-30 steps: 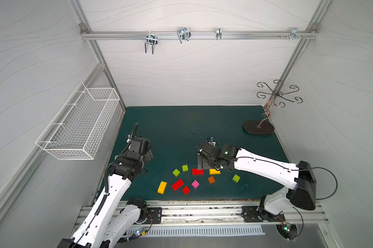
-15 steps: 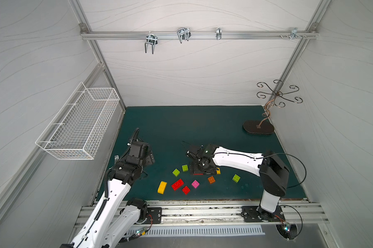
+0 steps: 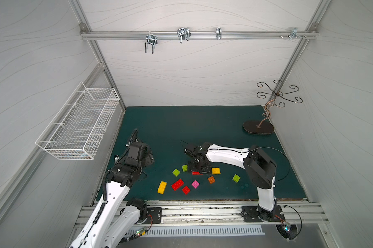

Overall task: Assemble the letter s with lego
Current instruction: Pick up the lego brick from the center of the board, then place the lego brick at the center of the board.

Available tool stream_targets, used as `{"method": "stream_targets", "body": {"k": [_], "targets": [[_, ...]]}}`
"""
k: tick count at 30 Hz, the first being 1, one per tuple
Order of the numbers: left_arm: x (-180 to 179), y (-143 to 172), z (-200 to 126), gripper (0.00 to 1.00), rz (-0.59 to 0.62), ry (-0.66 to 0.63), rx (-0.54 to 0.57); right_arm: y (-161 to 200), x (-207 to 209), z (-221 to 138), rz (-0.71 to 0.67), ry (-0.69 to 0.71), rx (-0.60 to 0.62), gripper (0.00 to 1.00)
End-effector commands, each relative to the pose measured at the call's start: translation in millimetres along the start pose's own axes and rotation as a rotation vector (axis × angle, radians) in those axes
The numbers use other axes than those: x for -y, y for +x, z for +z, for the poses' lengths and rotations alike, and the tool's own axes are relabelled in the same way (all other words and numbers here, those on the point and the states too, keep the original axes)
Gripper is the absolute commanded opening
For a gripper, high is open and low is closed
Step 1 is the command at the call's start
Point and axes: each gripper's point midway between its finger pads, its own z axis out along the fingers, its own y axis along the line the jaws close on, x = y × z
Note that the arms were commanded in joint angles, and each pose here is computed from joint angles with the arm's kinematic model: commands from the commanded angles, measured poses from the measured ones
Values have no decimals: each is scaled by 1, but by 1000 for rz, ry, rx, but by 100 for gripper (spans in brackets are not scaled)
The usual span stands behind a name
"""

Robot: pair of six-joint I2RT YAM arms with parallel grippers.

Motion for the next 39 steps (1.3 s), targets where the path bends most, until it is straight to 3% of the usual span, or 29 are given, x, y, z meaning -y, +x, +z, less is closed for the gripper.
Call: {"method": "stream_targets", "body": {"k": [1, 6, 11, 16, 23, 33, 35, 39], "targets": [[4, -10, -3, 84, -10, 17, 33, -4, -1, 2, -17, 12, -3, 85], [4, -10, -4, 83, -10, 18, 33, -5, 3, 6, -26, 38, 1, 72], [4, -9, -4, 83, -12, 23, 33, -24, 8, -21, -94, 100, 94, 48], [4, -10, -4, 83, -13, 26, 34, -67, 13, -58, -101, 65, 124, 44], [6, -8, -2, 83, -10, 30, 21, -110, 14, -47, -61, -10, 18, 49], [9, -7, -1, 83, -9, 40, 11, -128, 7, -16, -51, -12, -52, 53], [9, -7, -1, 83, -9, 40, 10, -129, 11, -14, -45, 0, -56, 59], [9, -6, 0, 84, -8, 38, 8, -130, 13, -17, -48, 6, -50, 82]]}}
